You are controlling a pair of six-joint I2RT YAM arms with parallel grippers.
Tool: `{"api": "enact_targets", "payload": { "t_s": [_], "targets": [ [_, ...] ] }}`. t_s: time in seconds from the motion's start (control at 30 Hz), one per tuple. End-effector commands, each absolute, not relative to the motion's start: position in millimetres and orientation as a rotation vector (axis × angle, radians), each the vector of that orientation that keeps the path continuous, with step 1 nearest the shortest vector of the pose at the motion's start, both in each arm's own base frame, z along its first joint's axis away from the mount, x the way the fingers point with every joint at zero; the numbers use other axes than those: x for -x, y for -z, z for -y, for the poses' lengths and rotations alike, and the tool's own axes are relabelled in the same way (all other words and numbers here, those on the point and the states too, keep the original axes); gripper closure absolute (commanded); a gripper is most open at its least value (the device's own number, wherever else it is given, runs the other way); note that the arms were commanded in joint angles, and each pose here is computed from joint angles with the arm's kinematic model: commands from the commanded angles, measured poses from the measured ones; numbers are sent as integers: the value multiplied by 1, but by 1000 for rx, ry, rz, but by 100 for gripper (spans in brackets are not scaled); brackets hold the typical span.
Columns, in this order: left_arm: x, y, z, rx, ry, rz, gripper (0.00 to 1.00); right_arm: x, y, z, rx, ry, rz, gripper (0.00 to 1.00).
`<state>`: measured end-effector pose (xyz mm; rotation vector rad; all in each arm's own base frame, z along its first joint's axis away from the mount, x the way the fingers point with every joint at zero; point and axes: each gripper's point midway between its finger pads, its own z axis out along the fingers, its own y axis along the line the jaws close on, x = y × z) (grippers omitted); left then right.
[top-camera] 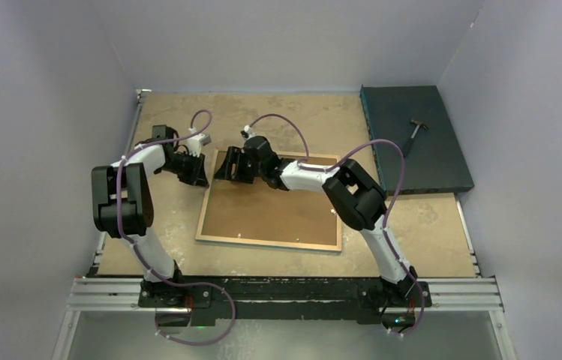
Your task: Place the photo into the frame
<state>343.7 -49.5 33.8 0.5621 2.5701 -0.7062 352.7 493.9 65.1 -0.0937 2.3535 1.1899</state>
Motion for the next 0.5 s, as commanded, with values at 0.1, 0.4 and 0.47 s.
{"api": "enact_targets", "payload": {
  "t_s": [0.1, 0.4, 0.47],
  "targets": [
    [-328, -14, 53, -614, 776, -2596, 94, -353, -94, -530, 138, -1297, -2266, 39],
    [-324, -5, 54, -634, 803, -2604, 96, -350, -76, -535, 134, -1284, -2307, 43],
    [-324, -5, 53, -631, 804, -2606, 96, -350, -73, -535, 130, -1278, -2313, 43]
  ]
}}
